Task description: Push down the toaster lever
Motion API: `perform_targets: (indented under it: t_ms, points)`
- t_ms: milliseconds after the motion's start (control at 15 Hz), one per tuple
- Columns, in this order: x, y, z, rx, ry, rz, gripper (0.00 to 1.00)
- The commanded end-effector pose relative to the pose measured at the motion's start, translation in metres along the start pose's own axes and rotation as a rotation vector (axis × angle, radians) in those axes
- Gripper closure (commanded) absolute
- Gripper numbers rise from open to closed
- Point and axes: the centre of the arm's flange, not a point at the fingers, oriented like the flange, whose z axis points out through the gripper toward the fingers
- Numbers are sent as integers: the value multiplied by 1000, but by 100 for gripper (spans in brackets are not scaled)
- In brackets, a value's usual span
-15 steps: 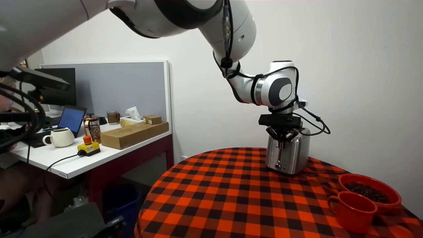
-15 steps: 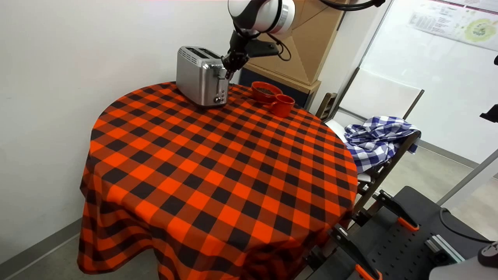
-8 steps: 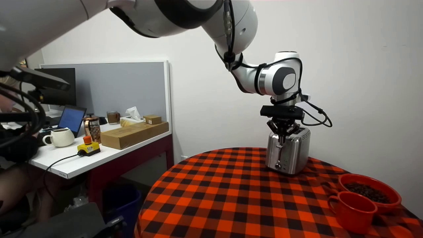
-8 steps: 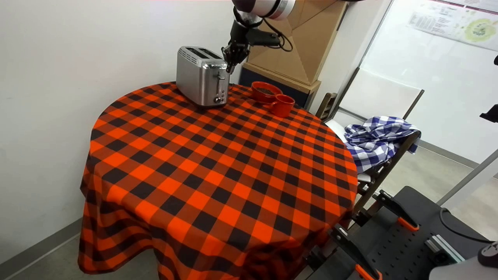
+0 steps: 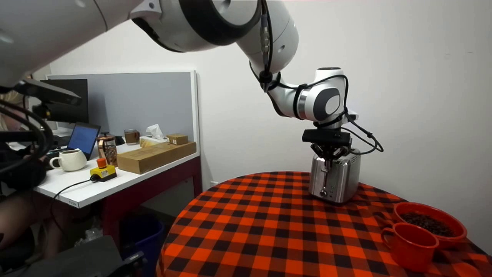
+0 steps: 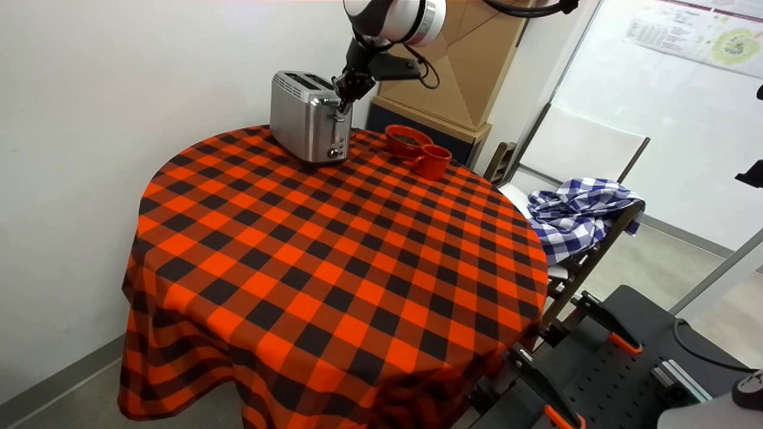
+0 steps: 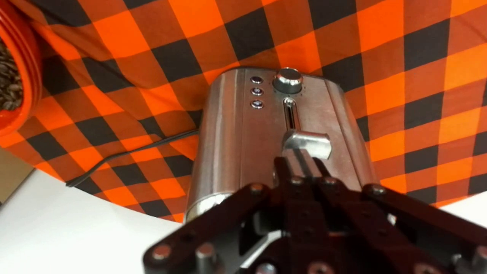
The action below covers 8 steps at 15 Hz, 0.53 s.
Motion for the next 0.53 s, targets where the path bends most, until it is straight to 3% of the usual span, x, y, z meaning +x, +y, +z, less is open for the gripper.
perform_targets:
  t_ms: [0,467]
  points:
    - [8,-2,12,-1,63,-10,100]
    - [-10,-4,43,14,42,-17,100]
